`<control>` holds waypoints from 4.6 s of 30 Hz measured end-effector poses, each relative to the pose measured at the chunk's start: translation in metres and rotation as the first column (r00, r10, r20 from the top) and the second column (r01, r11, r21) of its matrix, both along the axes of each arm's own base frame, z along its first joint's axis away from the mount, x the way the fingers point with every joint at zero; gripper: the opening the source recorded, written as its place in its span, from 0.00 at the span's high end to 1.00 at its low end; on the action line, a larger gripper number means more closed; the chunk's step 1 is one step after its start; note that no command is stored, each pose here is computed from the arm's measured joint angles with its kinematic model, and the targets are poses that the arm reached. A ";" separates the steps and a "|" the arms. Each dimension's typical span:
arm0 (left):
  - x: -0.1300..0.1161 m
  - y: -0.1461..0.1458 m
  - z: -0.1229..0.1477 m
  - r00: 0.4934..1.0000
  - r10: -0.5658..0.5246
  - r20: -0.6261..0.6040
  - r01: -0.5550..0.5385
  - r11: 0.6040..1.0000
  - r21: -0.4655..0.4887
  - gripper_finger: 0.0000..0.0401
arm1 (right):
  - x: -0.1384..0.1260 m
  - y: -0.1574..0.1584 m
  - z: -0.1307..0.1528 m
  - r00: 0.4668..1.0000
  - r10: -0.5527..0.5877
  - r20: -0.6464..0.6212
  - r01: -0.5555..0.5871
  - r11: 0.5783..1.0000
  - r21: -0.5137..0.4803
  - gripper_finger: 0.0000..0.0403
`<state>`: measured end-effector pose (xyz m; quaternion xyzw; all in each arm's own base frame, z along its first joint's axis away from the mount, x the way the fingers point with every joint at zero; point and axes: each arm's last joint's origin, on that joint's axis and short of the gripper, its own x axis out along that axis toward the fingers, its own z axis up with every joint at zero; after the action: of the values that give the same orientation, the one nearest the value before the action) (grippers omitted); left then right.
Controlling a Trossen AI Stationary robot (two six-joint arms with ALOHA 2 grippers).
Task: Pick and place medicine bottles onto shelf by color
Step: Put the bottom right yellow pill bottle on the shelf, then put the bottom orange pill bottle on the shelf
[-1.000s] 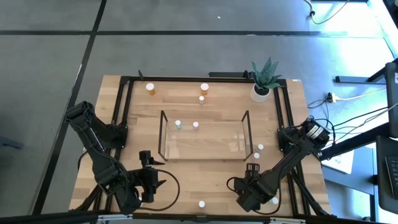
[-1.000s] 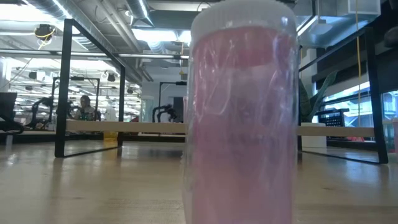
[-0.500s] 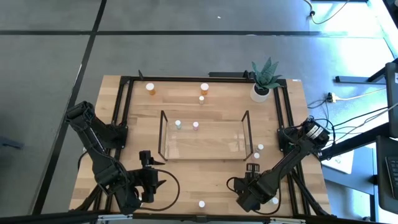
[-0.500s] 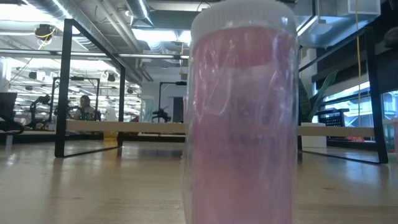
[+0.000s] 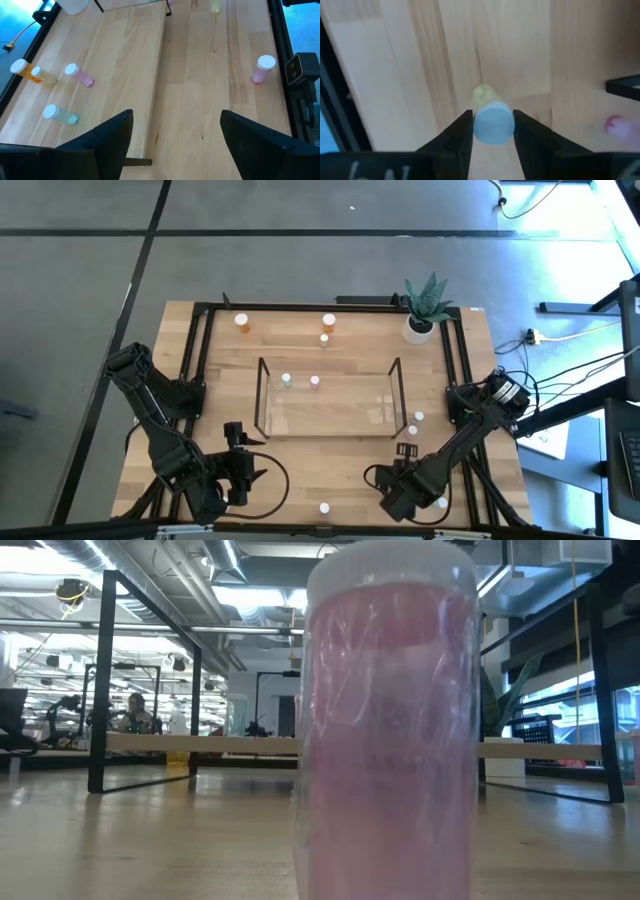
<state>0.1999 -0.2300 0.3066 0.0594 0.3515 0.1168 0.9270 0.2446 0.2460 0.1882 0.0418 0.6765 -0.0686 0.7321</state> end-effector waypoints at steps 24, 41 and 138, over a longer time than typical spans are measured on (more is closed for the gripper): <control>0.000 0.000 0.000 1.000 0.000 0.000 0.000 1.000 0.000 0.27 | 0.051 -0.031 0.111 0.939 -0.317 0.137 0.309 0.948 0.072 0.69; 0.000 0.000 0.000 1.000 0.000 0.000 0.000 1.000 0.000 0.27 | 0.113 -0.183 0.154 0.838 -0.511 0.192 0.510 0.858 0.059 0.69; 0.000 0.002 0.000 0.999 0.033 0.032 -0.033 0.999 0.017 0.27 | 0.176 -0.259 0.076 0.881 -0.473 0.010 0.473 0.880 -0.047 0.40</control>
<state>0.2000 -0.2280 0.3070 0.0598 0.3369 0.1360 0.9298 0.4203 -0.0130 0.2640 0.1879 0.6448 -0.2617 0.6932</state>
